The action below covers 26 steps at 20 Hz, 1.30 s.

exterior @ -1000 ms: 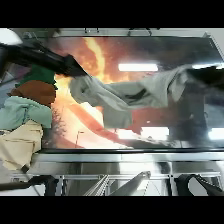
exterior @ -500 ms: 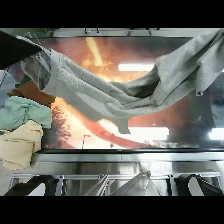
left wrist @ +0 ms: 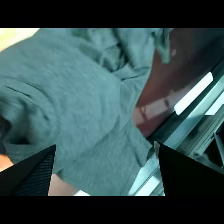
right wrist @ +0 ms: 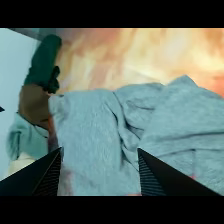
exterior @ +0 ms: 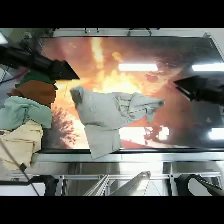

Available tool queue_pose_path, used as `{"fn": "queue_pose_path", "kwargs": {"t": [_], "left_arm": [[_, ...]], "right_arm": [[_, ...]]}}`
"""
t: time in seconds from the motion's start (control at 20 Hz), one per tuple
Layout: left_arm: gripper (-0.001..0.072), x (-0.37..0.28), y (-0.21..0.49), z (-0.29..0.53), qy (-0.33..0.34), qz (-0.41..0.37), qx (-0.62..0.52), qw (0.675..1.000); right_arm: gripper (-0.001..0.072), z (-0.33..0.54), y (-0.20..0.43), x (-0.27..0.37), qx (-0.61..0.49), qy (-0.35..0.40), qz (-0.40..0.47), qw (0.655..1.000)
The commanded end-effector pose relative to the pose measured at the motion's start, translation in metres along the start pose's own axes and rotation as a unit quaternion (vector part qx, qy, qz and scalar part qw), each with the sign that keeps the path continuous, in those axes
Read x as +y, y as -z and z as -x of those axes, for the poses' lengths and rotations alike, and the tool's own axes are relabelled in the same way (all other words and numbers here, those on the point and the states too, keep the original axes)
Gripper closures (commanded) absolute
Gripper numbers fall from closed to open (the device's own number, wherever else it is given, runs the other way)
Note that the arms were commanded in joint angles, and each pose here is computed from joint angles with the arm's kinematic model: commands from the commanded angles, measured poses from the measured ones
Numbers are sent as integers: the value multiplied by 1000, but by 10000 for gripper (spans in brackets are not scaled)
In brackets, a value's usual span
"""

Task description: Fold the shirts.

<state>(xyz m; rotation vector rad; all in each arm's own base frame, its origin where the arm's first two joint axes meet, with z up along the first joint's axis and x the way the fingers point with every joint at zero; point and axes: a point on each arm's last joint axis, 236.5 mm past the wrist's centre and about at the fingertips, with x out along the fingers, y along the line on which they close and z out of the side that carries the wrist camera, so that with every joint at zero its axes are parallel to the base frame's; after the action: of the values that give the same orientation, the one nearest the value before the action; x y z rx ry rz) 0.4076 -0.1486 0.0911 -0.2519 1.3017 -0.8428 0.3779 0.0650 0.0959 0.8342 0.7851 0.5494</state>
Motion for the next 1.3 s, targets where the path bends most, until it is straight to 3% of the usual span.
{"fn": "queue_pose_path", "kwargs": {"t": [0.0,0.15,0.4,0.65,0.75,0.85,0.9,1.0,1.05,1.1,1.15,1.25], "left_arm": [[-10,73,46,-36,4,145,116,983],[-9,82,89,-55,35,219,170,960],[-9,68,163,-94,55,250,215,942],[-9,86,159,-128,17,250,167,954],[-8,79,142,-145,33,231,138,962],[16,81,125,-157,33,224,103,969],[78,90,118,-159,17,222,86,971],[197,98,109,-160,6,219,62,974],[326,99,108,-158,9,218,59,974],[558,96,108,-156,17,213,59,975],[688,86,105,-152,42,204,56,977],[688,53,97,-129,111,189,48,975]], "right_arm": [[193,-2,21,-72,41,66,-54,996],[194,-1,50,-103,92,113,-64,987],[194,-35,114,-130,170,127,-106,972],[197,-79,161,-139,236,130,-116,956],[293,-92,165,-137,233,124,-118,957],[301,-98,157,-135,217,122,-122,961],[307,-99,152,-134,212,121,-118,962],[433,-102,144,-131,207,118,-111,965],[573,-102,141,-128,205,114,-111,966],[690,-102,141,-124,209,107,-110,966],[690,-100,141,-115,221,89,-100,966],[690,-87,136,-86,246,37,-83,965]]}}
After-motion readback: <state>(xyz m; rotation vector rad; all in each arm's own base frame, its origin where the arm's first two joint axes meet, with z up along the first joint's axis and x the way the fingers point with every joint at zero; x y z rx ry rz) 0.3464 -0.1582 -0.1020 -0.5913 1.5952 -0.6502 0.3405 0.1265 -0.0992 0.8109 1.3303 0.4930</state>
